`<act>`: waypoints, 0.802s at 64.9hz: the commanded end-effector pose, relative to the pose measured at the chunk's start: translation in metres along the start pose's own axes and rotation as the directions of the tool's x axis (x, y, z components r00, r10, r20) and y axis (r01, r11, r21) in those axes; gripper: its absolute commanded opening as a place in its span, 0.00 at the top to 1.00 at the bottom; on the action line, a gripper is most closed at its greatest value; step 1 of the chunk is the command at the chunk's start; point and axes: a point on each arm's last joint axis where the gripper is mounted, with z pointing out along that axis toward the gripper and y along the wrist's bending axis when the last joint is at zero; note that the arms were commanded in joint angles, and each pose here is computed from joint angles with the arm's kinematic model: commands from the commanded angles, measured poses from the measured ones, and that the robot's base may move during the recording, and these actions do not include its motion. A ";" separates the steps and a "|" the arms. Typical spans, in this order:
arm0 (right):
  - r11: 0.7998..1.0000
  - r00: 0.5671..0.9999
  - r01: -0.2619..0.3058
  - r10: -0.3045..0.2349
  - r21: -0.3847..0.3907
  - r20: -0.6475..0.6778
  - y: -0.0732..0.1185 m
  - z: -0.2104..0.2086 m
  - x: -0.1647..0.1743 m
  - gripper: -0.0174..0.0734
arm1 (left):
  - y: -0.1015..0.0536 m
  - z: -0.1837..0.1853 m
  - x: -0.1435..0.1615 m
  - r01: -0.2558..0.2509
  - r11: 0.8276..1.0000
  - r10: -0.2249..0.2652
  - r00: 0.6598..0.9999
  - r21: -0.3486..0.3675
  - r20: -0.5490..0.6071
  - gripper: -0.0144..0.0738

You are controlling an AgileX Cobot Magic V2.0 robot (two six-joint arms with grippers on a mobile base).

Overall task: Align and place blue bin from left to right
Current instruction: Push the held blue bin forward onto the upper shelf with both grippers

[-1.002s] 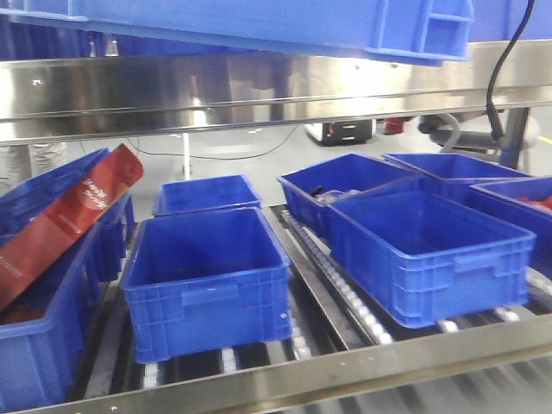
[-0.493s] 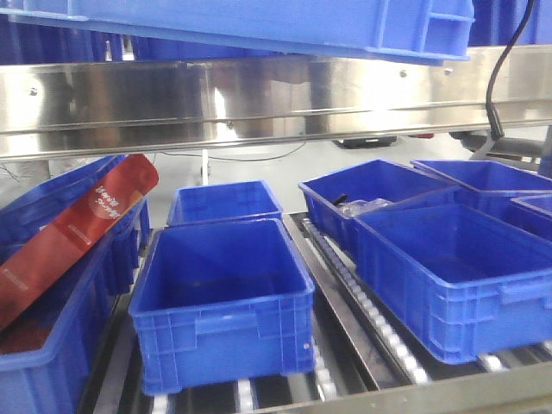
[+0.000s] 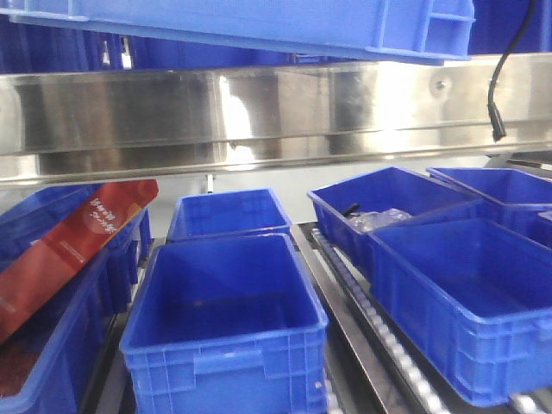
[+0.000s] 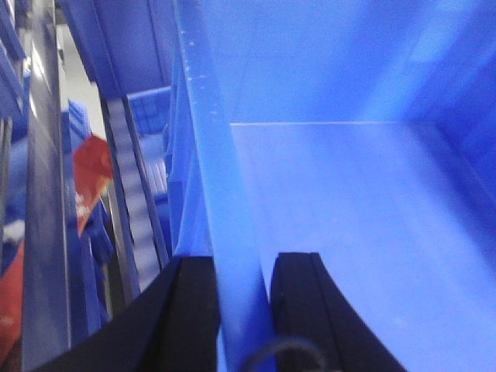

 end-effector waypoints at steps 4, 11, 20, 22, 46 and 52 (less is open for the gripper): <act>0.999 0.992 -0.029 0.034 -0.036 0.120 0.006 -0.009 -0.013 0.88 | -0.014 -0.025 -0.013 0.010 0.994 -0.022 0.993 0.105 0.115 0.96; 0.999 0.992 -0.029 0.034 -0.036 0.120 0.006 -0.009 -0.013 0.88 | -0.014 -0.025 -0.013 0.010 0.994 -0.022 0.993 0.105 0.115 0.96; 0.999 0.992 -0.029 0.034 -0.036 0.120 0.006 -0.009 -0.013 0.88 | -0.014 -0.025 -0.013 0.010 0.994 -0.022 0.993 0.105 0.115 0.96; 0.999 0.992 -0.029 0.034 -0.036 0.120 0.006 -0.009 -0.013 0.88 | -0.014 -0.025 -0.013 0.010 0.994 -0.022 0.993 0.105 0.115 0.96; 0.999 0.992 -0.029 0.034 -0.036 0.120 0.006 -0.009 -0.013 0.88 | -0.014 -0.025 -0.013 0.010 0.994 -0.022 0.993 0.105 0.115 0.96; 0.999 0.992 -0.029 0.034 -0.036 0.120 0.006 -0.009 -0.013 0.88 | -0.014 -0.025 -0.013 0.010 0.994 -0.022 0.993 0.105 0.115 0.96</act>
